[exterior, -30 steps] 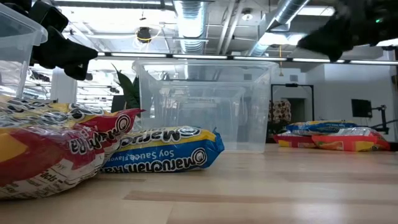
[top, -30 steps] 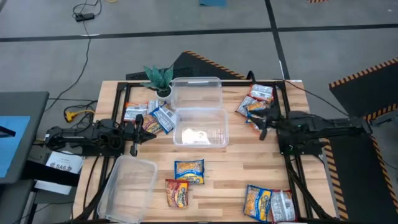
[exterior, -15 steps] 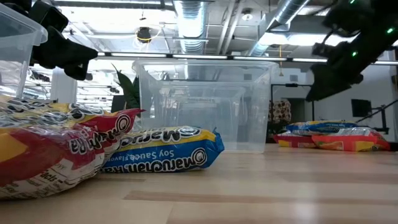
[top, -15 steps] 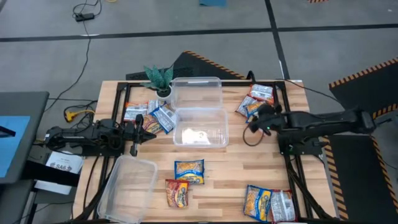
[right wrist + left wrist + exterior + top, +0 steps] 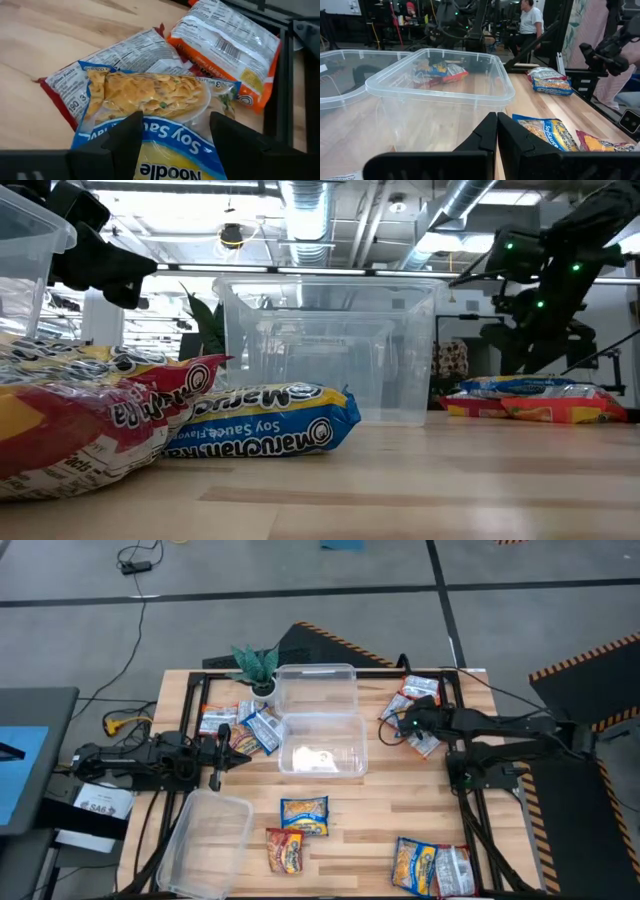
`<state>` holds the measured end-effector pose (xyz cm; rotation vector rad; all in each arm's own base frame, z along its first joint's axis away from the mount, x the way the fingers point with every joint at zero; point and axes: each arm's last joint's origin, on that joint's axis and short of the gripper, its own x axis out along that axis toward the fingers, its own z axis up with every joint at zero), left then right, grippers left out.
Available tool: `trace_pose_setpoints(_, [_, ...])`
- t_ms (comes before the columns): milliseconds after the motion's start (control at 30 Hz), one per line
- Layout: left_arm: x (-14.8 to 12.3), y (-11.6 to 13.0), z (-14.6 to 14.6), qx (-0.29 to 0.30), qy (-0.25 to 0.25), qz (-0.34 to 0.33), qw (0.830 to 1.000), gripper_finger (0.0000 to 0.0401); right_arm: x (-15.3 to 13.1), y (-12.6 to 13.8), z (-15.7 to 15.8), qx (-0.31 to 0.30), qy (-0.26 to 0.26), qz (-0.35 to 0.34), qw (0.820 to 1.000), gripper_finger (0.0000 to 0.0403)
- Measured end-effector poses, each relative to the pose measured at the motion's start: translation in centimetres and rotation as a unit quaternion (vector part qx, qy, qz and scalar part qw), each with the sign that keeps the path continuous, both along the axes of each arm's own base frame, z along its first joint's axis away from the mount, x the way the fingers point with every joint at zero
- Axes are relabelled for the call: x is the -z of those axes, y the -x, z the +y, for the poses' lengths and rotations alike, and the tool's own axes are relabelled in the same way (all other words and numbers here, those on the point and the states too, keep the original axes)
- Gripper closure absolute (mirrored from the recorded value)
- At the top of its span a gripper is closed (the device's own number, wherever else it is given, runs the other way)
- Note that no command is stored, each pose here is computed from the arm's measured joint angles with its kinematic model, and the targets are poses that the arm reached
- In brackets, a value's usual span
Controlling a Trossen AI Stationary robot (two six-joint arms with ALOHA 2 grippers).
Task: Sort Maruchan noodles
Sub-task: Put the blue noodle pack into the top transparent bin
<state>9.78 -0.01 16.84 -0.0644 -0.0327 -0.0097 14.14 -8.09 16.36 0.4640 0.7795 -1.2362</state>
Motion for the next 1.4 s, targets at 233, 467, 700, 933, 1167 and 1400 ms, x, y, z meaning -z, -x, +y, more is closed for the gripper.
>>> trace_pose_setpoints(233, [0.0,0.0,0.0,0.0,0.0,0.0,1.0,0.0401,0.7,-0.5,-0.4,-0.008,-0.01,0.017,1.0,0.0166])
trace_pose_setpoints(467, [0.0,0.0,0.0,0.0,0.0,0.0,1.0,0.0401,1.1,-0.6,-0.4,-0.042,-0.017,0.053,0.998,0.0364])
trace_pose_setpoints(700, [0.0,0.0,0.0,0.0,0.0,0.0,1.0,0.0401,0.0,-0.4,-0.1,-0.076,-0.006,0.048,0.996,0.0396])
trace_pose_setpoints(933, [0.0,0.0,0.0,0.0,0.0,0.0,1.0,0.0401,-3.7,-0.8,1.6,-0.18,0.005,-0.015,0.983,0.0395])
trace_pose_setpoints(1167, [0.0,0.0,0.0,0.0,0.0,0.0,1.0,0.0401,-6.8,-1.6,3.9,-0.272,0.035,-0.069,0.959,0.0396])
trace_pose_setpoints(1400, [0.0,0.0,0.0,0.0,0.0,0.0,1.0,0.0401,-12.8,-3.3,3.9,-0.289,0.174,-0.11,0.935,0.0397])
